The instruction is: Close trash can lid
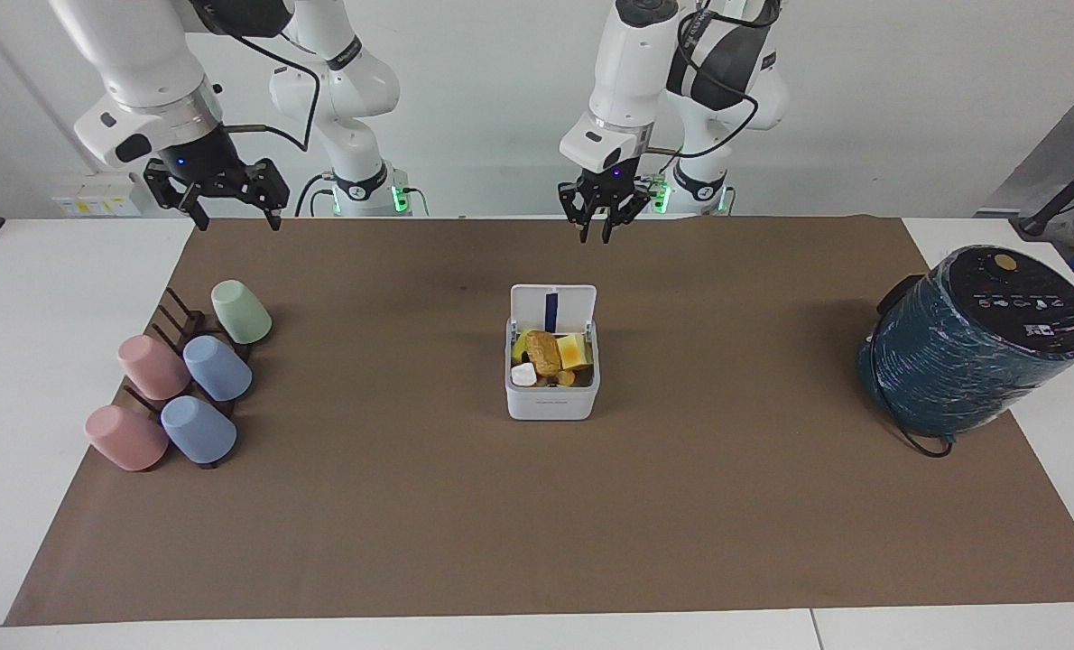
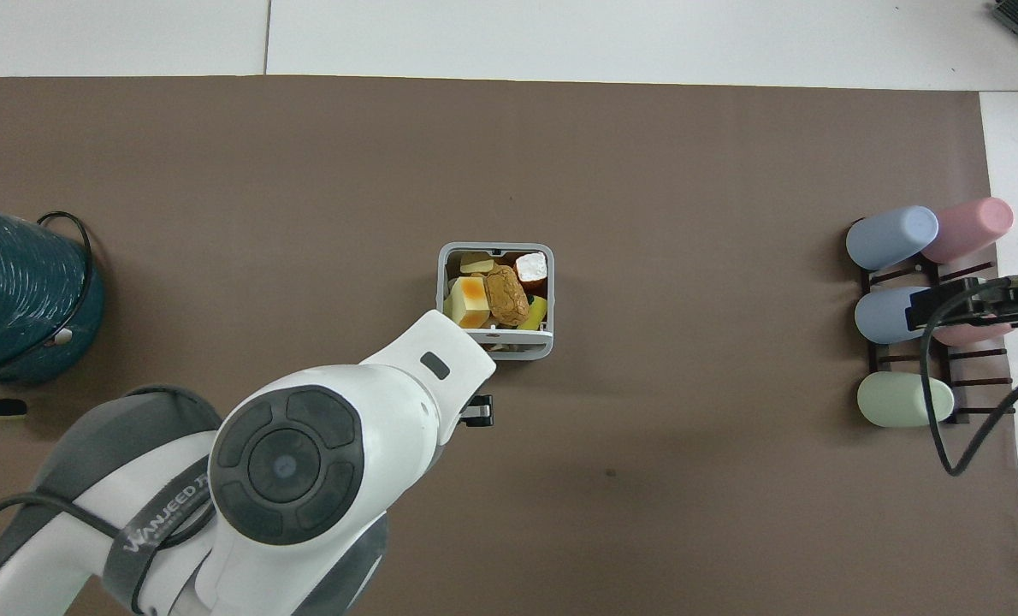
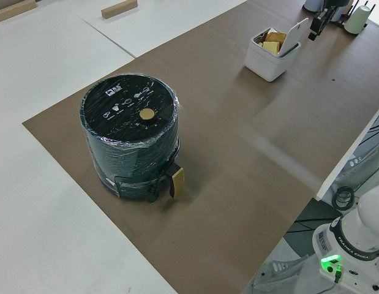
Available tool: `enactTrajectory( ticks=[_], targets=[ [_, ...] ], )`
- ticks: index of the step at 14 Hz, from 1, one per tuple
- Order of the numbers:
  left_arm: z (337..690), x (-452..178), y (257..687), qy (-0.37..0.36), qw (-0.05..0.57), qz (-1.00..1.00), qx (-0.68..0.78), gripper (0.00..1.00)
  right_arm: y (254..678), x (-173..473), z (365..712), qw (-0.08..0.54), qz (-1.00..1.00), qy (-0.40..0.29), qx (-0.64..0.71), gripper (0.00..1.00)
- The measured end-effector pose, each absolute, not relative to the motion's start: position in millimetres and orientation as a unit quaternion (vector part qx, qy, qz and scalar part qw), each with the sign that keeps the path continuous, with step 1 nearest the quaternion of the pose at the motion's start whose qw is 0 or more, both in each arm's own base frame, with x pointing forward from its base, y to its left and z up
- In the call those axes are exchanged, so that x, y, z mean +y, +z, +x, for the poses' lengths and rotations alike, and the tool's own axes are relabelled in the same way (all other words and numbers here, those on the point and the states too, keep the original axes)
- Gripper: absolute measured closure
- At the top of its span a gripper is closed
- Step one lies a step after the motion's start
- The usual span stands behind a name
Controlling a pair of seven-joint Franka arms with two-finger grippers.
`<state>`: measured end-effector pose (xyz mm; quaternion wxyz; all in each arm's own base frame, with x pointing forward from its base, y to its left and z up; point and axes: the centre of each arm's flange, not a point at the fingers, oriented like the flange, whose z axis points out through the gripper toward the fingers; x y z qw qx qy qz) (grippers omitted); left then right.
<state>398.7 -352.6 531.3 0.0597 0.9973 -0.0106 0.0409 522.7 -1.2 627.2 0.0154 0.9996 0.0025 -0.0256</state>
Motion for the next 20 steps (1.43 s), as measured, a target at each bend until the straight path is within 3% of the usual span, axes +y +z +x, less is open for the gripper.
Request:
enactTrajectory(
  ticks=[3, 7, 20],
  targets=[
    [402, -358, 525, 0.063, 0.081, 0.995, -0.004, 0.77, 627, -1, 523, 0.015, 1.000, -0.026, 0.003, 0.00],
    [412, -373, 501, 0.073, 0.096, 0.993, -0.001, 0.82, 627, -1, 523, 0.015, 1.000, -0.026, 0.003, 0.00],
    [472, -370, 479, 0.146, 0.166, 0.974, 0.050, 0.83, 627, -1, 523, 0.015, 1.000, -0.026, 0.003, 0.00]
  ],
)
